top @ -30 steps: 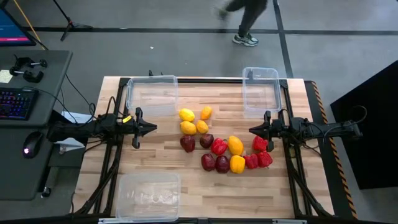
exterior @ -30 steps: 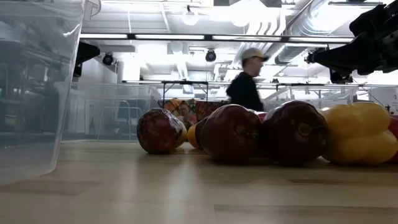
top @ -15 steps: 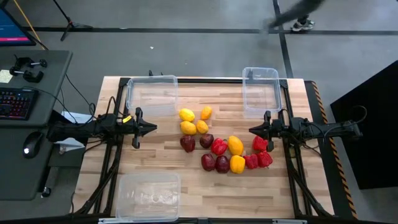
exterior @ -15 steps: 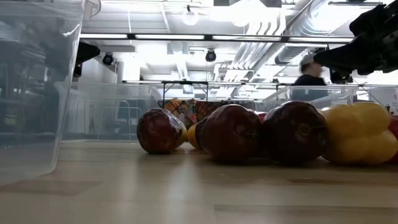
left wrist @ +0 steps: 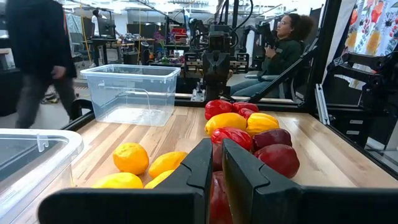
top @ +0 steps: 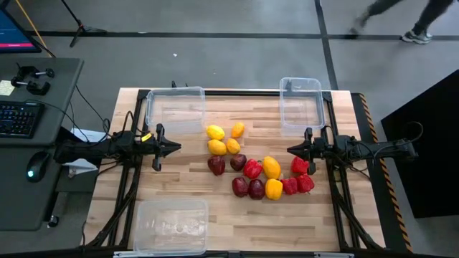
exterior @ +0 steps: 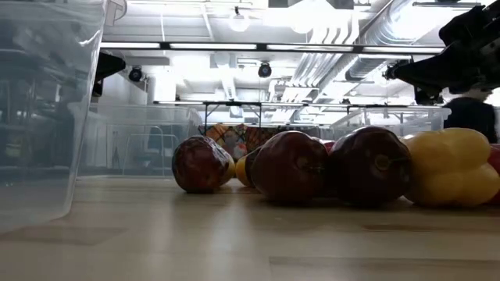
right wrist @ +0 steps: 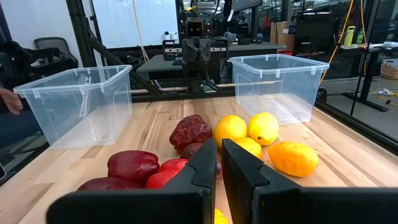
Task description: Sort produce into baskets
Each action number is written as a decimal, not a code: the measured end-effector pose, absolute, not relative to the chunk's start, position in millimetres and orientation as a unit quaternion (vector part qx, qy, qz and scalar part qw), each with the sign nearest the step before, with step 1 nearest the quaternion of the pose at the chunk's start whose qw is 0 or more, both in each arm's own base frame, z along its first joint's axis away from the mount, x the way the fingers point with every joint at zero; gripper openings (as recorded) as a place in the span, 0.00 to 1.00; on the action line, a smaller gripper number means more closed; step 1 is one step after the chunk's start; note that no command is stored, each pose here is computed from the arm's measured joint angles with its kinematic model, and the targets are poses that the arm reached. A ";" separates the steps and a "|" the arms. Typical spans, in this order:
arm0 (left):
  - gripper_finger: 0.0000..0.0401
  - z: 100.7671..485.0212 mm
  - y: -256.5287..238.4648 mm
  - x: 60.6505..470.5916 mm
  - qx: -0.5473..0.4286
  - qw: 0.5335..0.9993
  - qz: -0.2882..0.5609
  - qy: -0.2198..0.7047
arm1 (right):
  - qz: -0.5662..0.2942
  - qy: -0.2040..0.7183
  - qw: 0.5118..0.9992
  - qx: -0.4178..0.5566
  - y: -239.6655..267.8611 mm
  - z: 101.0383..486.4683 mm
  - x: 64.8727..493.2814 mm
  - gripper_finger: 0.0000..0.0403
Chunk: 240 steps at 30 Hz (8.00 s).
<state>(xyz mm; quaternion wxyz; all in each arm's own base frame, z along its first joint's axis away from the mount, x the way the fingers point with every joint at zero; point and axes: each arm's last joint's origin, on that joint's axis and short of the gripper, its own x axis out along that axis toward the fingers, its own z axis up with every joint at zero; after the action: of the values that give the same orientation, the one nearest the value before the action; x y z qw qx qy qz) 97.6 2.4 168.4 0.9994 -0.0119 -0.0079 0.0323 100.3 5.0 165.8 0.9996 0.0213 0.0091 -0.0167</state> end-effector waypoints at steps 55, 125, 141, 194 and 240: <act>0.66 320.1 0.7 283.5 -0.051 0.924 -0.057 0.374 | -0.017 0.009 1.000 0.021 5.0 165.8 100.3 0.04; 0.51 316.2 21.1 290.9 0.219 0.906 -0.013 0.363 | -0.017 0.010 1.000 0.021 5.0 165.7 100.4 0.04; 0.51 358.3 93.1 189.3 0.052 0.878 0.274 0.389 | -0.017 0.010 1.000 0.021 5.0 165.7 100.4 0.04; 0.95 258.1 -28.3 369.0 0.136 0.909 -0.192 0.346 | -0.017 0.010 1.000 0.021 5.0 165.7 100.4 0.04; 0.95 154.4 -73.2 402.1 0.354 0.816 -0.222 0.400 | -0.017 0.010 1.000 0.021 5.0 165.7 100.4 0.04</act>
<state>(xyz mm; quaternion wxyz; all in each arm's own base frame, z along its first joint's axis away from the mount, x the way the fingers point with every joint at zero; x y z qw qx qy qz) 402.1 -73.2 154.4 0.8159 0.3538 0.4000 -0.2217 100.4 5.0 165.7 0.9996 0.0212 0.0099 -0.0169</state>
